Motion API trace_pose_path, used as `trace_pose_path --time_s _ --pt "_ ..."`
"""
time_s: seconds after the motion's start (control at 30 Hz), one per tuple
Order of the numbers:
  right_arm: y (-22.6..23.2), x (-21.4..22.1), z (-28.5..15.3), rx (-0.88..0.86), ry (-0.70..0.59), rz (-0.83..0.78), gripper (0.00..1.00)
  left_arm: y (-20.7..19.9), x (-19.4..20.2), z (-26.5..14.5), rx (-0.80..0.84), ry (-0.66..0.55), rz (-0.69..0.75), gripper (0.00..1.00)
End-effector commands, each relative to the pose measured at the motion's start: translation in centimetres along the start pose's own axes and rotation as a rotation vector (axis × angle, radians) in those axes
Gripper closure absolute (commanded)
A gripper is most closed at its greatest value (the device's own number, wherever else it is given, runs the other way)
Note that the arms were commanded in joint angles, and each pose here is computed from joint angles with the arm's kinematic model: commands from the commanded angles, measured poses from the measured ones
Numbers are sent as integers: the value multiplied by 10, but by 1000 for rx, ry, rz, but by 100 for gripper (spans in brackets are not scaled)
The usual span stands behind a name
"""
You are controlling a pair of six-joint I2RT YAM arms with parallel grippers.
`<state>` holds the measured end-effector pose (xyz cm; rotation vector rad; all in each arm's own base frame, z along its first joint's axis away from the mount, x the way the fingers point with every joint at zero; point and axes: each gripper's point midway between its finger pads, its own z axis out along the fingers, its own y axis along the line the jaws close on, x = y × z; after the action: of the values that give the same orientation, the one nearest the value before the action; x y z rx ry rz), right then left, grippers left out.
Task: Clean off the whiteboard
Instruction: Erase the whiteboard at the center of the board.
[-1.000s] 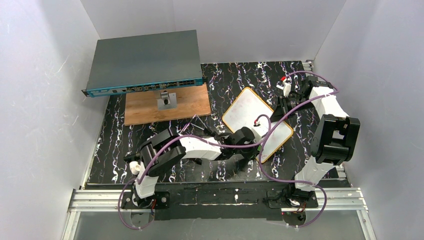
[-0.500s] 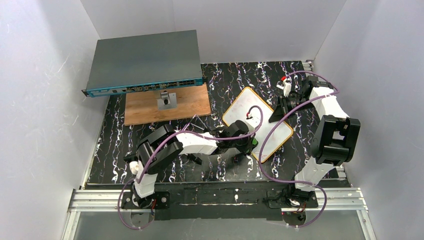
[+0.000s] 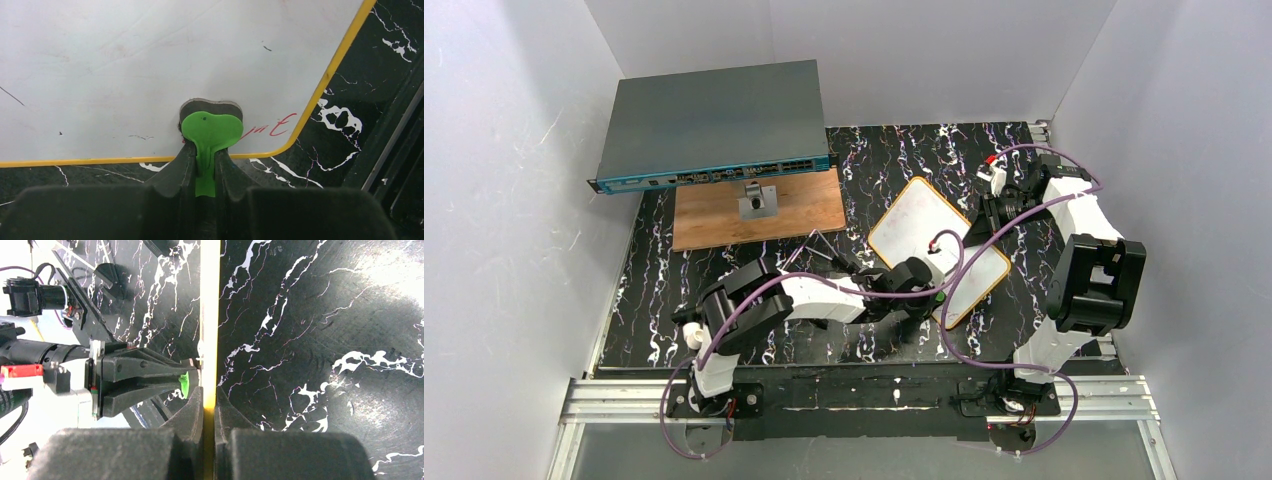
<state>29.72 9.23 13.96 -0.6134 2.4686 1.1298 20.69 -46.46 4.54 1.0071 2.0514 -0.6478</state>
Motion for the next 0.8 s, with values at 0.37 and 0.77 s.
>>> trace_pose_path --time_s 0.37,0.77 --pt "18 -10 2 -54 -58 -85 99 7 -9 -9 -30 -11 -16 100" --pt "23 -13 1 -71 -73 -80 99 14 19 5 -109 57 -71 100"
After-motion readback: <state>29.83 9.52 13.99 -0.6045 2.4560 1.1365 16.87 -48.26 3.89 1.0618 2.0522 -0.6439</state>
